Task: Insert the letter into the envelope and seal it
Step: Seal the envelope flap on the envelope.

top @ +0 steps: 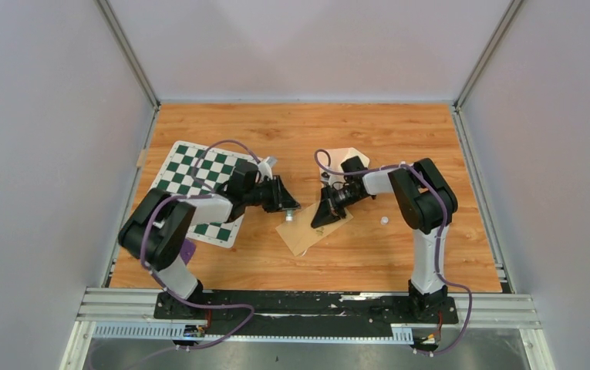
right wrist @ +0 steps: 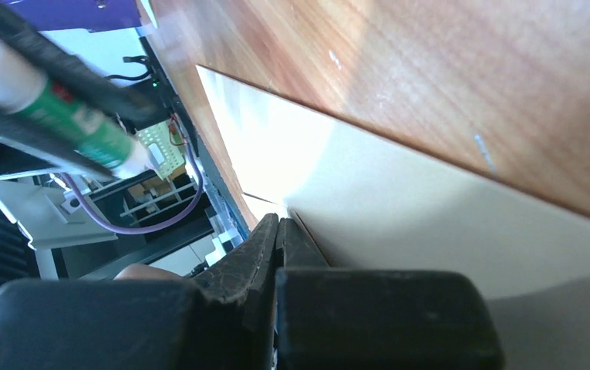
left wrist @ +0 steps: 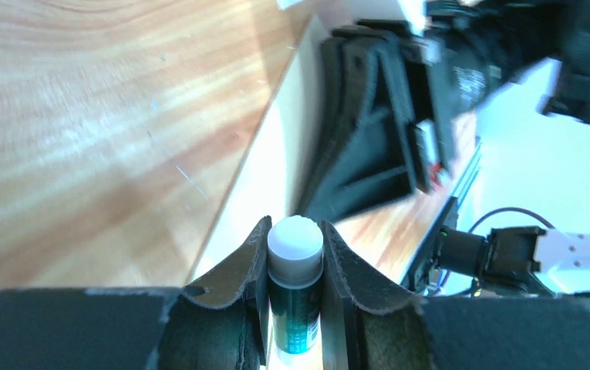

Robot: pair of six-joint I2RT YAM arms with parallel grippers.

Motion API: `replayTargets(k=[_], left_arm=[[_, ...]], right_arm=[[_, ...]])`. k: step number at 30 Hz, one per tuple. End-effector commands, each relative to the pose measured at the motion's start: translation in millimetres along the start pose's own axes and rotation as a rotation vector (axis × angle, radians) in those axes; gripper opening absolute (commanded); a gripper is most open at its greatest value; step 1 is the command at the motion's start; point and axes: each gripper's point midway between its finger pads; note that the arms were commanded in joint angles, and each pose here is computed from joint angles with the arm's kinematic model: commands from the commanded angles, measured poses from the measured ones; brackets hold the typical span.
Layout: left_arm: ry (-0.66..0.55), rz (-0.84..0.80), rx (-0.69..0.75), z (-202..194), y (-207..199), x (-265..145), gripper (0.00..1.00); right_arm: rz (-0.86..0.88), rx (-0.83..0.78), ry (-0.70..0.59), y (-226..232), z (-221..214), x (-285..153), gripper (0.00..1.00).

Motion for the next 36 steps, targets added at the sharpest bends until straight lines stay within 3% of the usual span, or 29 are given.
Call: replayTargets(k=[1, 6, 24, 29, 36], left_arm=[[-0.059, -0.109, 0.115, 0, -38, -38, 0.0], [0.032, -0.152, 0.089, -30, -25, -42, 0.0], [0.23, -0.104, -0.011, -64, 4, 10, 0.0], [0.23, -0.13, 0.032, -63, -6, 4, 0.0], [0.285, -0.333, 0.067, -71, -37, -3, 0.0]], right_arm=[[-0.039, 0.095, -0.038, -28, -8, 7, 0.0], [-0.063, 0.142, -0.04, -41, -12, 13, 0.0], [-0.034, 0.182, -0.062, -41, -7, 16, 0.0], [-0.035, 0.194, -0.06, -44, -7, 17, 0.0], [-0.036, 0.193, -0.063, -43, -10, 16, 0.0]])
Point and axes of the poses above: each gripper's point midway between its finger pads, its own x axis out along the fingers, its own y axis along the line the jaws close on, z = x × y, and after that the axes turned 11 degrees about -x, right-handed
